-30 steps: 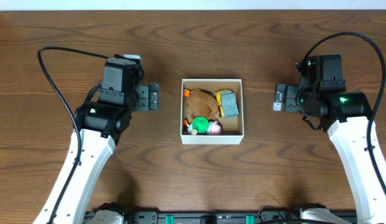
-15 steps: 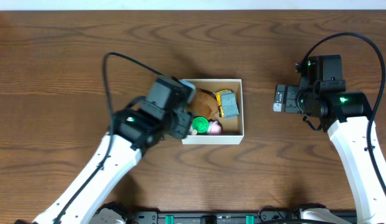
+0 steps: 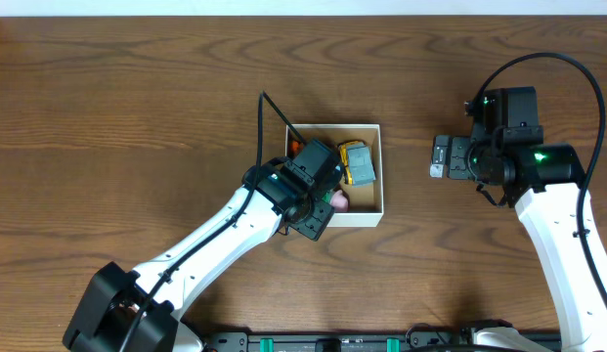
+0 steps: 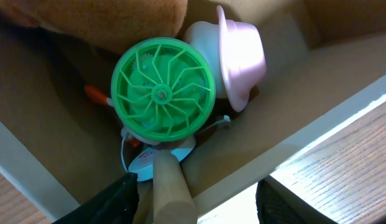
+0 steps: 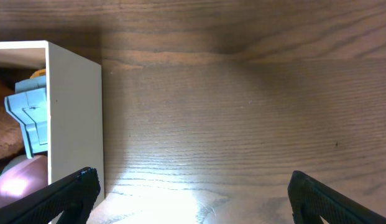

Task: Pack container

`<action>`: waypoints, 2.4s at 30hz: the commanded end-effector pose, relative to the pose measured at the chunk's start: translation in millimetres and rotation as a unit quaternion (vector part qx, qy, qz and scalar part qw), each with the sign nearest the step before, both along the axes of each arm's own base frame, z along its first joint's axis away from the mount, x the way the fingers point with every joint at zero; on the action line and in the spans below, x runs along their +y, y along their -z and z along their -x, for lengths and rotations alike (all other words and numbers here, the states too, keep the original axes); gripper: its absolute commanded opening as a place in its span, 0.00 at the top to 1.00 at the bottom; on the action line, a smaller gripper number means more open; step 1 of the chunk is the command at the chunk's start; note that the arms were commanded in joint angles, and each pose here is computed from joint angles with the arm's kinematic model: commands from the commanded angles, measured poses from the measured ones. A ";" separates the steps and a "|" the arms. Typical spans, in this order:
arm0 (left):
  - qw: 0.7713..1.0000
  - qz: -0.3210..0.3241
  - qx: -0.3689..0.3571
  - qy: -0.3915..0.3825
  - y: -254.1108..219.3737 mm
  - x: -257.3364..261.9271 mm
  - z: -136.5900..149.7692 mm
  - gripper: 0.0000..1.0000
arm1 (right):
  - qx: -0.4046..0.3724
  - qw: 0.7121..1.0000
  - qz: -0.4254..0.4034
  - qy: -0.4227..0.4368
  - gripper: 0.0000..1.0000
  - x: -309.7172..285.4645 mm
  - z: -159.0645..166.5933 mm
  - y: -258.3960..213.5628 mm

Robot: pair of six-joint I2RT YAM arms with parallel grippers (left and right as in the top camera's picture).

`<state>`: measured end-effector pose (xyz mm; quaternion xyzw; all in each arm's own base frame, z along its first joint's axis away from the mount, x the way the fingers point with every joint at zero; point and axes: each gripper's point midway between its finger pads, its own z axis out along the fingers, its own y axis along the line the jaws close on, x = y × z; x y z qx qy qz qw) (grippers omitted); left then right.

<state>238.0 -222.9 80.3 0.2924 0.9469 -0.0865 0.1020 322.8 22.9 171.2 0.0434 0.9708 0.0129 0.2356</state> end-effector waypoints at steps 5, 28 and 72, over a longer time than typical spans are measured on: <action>1.000 0.001 0.005 -0.005 1.0 1.4 2.8 0.39 | 0.004 1.000 0.011 -0.007 0.01 -0.5 1.3 2.1; 0.999 0.028 -0.036 -0.012 -21.3 -5.0 -8.9 0.33 | 0.009 1.000 0.013 -0.006 0.01 -1.3 3.3 3.2; 0.992 0.081 0.003 -0.095 -41.5 -8.3 6.1 0.39 | 0.036 0.999 0.026 -0.002 0.01 -5.5 5.9 15.8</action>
